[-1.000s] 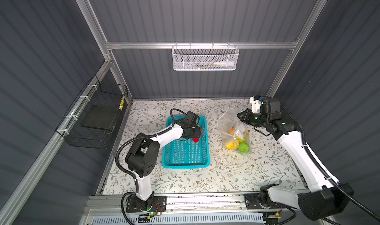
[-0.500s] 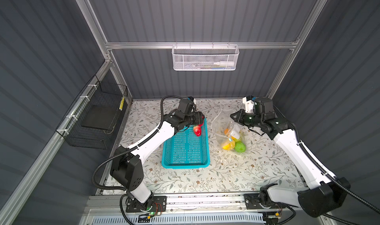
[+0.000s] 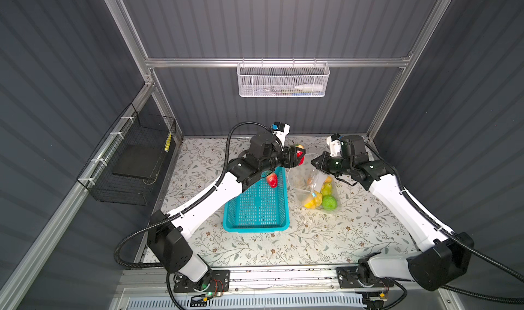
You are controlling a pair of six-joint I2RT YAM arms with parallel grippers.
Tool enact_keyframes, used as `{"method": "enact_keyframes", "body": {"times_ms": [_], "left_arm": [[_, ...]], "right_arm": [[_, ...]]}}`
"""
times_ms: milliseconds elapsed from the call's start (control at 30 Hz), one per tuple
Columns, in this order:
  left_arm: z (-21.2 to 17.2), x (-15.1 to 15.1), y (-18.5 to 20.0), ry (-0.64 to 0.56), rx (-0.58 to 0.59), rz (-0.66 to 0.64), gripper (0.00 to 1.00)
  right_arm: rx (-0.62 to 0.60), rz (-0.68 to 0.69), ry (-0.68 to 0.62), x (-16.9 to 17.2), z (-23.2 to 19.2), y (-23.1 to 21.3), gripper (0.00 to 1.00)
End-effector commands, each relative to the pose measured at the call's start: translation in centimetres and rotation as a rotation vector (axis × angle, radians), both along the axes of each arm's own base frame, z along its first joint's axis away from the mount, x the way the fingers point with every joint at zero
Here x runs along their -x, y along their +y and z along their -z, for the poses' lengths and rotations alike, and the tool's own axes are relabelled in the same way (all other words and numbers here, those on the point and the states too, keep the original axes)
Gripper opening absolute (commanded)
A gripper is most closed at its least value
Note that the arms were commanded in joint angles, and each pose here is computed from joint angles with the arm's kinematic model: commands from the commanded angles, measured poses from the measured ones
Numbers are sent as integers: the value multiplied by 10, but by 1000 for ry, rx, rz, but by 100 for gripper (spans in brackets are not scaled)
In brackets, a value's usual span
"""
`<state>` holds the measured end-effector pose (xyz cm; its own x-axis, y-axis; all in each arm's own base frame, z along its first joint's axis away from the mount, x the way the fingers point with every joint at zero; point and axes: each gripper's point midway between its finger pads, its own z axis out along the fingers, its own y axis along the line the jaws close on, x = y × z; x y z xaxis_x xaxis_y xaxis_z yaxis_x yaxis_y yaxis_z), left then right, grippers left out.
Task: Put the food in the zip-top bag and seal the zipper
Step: 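Carry the strawberry to the bag mouth and lower it in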
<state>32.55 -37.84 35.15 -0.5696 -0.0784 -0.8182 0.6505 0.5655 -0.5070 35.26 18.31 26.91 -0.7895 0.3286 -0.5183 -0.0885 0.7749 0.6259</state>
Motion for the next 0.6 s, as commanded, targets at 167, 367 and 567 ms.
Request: {"method": "enact_keyframes", "body": {"times_ms": [167, 367, 567], "left_arm": [[26, 20, -27, -6, -19, 102, 51], [74, 18, -25, 26, -123, 80, 51], [122, 16, -22, 90, -252, 64, 51]], "right_arm": [[-12, 37, -33, -5, -14, -3, 0], [-12, 41, -46, -2, -19, -5, 0], [-29, 43, -50, 1, -22, -5, 0]]}}
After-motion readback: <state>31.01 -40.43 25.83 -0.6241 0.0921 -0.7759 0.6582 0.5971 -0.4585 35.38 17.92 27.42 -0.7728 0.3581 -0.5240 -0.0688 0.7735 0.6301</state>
